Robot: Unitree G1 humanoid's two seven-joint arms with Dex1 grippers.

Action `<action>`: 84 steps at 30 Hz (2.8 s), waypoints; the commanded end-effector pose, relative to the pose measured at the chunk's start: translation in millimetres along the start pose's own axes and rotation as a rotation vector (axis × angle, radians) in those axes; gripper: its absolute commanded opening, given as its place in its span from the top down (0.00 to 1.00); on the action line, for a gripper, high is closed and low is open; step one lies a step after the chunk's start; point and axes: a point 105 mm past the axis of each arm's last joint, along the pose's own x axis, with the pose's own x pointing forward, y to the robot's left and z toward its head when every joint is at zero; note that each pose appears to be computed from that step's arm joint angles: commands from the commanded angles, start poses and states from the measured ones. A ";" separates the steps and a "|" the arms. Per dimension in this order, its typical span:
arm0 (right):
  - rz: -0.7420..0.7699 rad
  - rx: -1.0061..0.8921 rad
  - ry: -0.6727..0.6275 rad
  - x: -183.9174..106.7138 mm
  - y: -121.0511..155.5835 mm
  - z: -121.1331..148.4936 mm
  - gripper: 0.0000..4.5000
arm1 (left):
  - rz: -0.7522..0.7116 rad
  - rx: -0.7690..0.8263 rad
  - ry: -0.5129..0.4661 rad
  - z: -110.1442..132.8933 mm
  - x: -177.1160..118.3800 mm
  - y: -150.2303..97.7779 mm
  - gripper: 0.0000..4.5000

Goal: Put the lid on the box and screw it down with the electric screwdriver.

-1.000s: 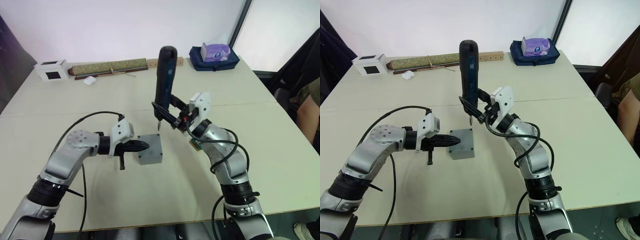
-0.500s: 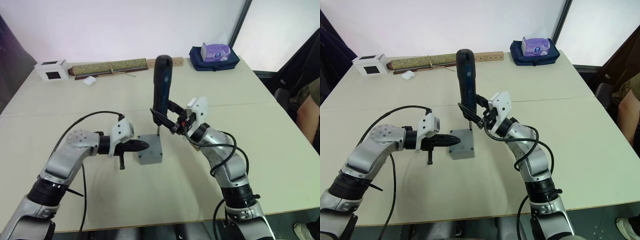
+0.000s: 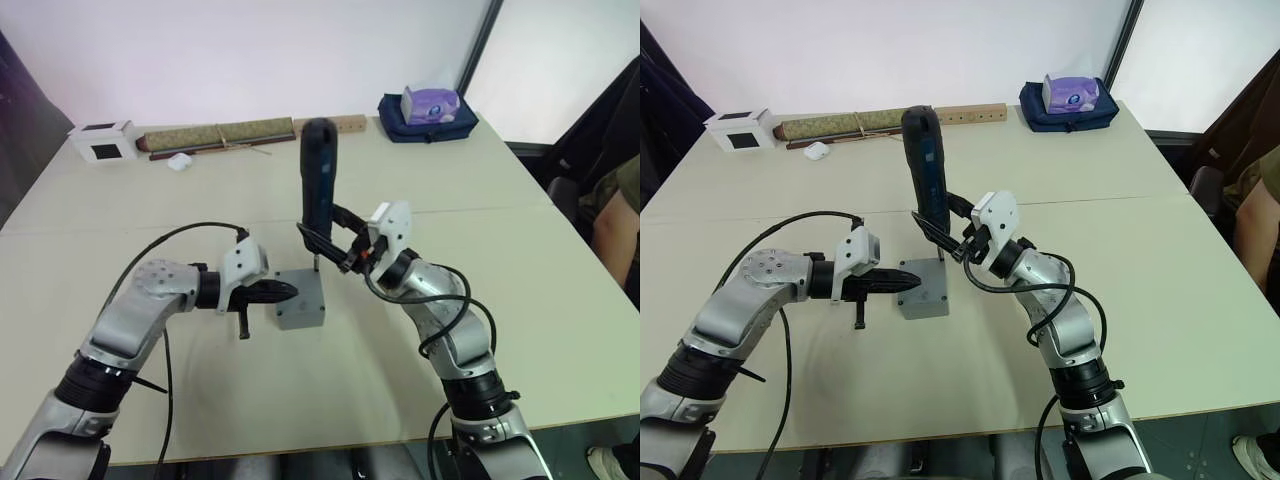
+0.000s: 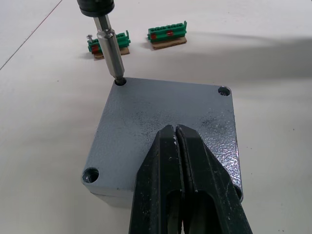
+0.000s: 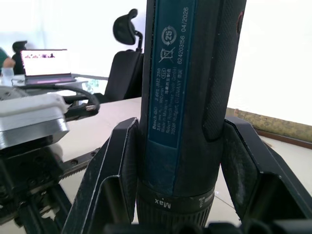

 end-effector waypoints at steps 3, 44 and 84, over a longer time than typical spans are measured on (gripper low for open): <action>0.013 0.061 0.173 -4.9 5.1 -36.3 0.59 | -0.009 -0.021 0.044 -11.9 1.9 -3.6 1.00; -0.198 0.139 0.027 -4.2 -49.0 90.9 0.59 | -0.029 0.059 -0.026 17.0 3.1 -7.0 1.00; -0.270 -0.095 0.803 -73.9 -112.0 28.8 0.00 | 0.161 0.082 0.025 24.6 -34.2 6.9 1.00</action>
